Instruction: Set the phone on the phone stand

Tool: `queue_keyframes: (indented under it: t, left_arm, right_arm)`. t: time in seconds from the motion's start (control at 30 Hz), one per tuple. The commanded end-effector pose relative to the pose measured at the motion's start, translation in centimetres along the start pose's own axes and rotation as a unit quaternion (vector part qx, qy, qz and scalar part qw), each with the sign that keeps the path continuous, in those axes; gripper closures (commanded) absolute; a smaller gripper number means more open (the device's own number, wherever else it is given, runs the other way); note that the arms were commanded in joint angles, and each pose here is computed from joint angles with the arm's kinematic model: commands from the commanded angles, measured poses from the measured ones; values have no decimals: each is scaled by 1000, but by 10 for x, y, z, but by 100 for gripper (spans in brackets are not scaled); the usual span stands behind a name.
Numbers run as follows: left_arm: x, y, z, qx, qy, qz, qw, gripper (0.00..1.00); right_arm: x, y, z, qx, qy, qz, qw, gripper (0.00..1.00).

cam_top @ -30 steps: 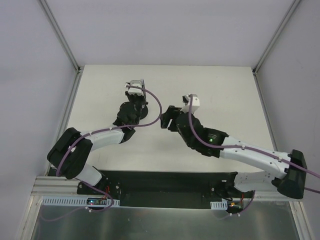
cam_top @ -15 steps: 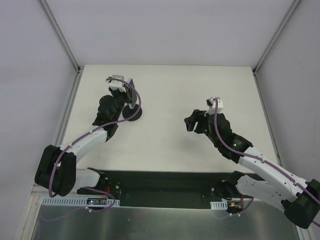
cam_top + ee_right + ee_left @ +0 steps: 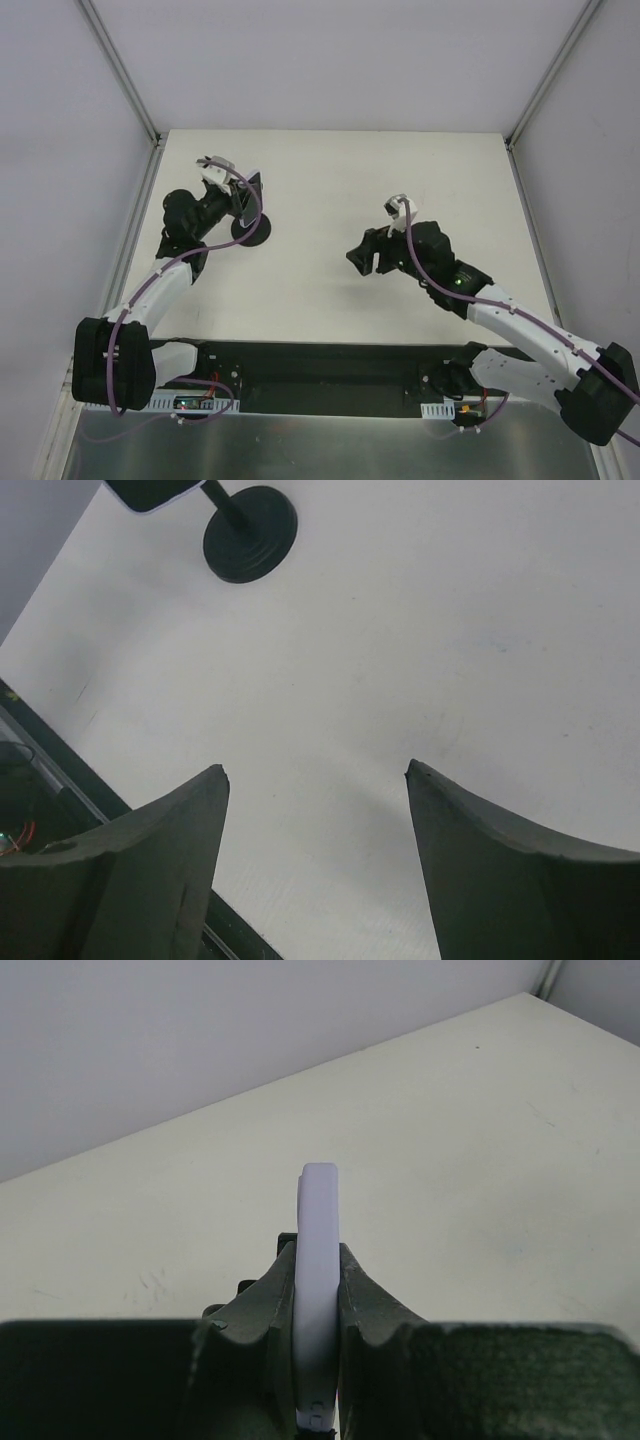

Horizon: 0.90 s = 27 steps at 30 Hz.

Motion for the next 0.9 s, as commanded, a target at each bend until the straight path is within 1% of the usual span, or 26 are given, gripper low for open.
queue_keyframes:
  t: [0.0, 0.03, 0.07, 0.1, 0.13, 0.17, 0.2, 0.23, 0.3, 0.33, 0.4, 0.43, 0.53, 0.57, 0.63, 0.7, 0.8, 0.87]
  left_arm:
    - [-11, -40, 16, -10, -25, -130, 991, 100]
    - [-12, -46, 18, -25, -28, -148, 988, 100]
    - [-14, -54, 23, -31, -31, -173, 984, 100]
    - [-17, -60, 26, -36, -34, -194, 980, 100]
    - [-22, -72, 30, -52, -35, -230, 971, 100]
    - [-26, -78, 36, -54, -41, -248, 966, 100]
    - [-29, -83, 42, -52, -49, -264, 962, 100]
    - [-36, -96, 48, -51, -56, -296, 952, 100]
    - [-43, -109, 55, -46, -61, -328, 942, 100]
    - [-49, -118, 57, -47, -60, -356, 931, 100]
    - [-52, -124, 63, -45, -63, -376, 923, 100]
    - [-56, -133, 63, -45, -62, -398, 914, 100]
    - [-60, -146, 58, -46, -58, -428, 901, 100]
    - [-62, -153, 57, -45, -59, -441, 894, 100]
    - [-65, -160, 52, -42, -58, -452, 889, 100]
    - [-67, -164, 49, -39, -59, -459, 886, 100]
    - [-71, -170, 45, -35, -64, -465, 882, 100]
    - [-73, -172, 45, -33, -67, -469, 880, 100]
  right_arm:
    - [4, 43, 8, -32, 26, 117, 992, 24]
    - [5, 50, 6, -42, 35, 140, 989, 17]
    - [6, 62, -1, -60, 57, 185, 979, 13]
    - [7, 67, -5, -81, 67, 207, 973, 8]
    - [7, 76, 2, -96, 67, 228, 967, 6]
    - [12, 75, -8, -113, 93, 237, 960, 4]
    - [15, 76, -6, -121, 95, 241, 958, 3]
    - [17, 80, 0, -129, 93, 246, 956, 2]
    - [22, 81, 4, -154, 89, 256, 950, 0]
    - [24, 84, 9, -167, 78, 265, 946, 0]
    - [28, 92, 14, -196, 72, 291, 934, 0]
    - [30, 96, 17, -206, 69, 299, 929, 0]
    - [43, 102, 20, -230, 70, 323, 915, 2]
    - [42, 111, 23, -237, 68, 345, 906, 2]
    - [48, 116, 22, -245, 70, 365, 896, 5]
    - [49, 123, 21, -250, 68, 387, 885, 5]
    - [60, 125, 18, -257, 72, 400, 877, 6]
    - [68, 124, 15, -261, 72, 400, 875, 6]
Point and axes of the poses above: each gripper's point midway between its finger pads, its own x axis out along the fingers, its own y axis along the line the jaws close on, z = x × y, the point moved 1 cm from there along -x, back along the fingers, and after that the axes turned 10 degrees about x, right-handed, at the moved point
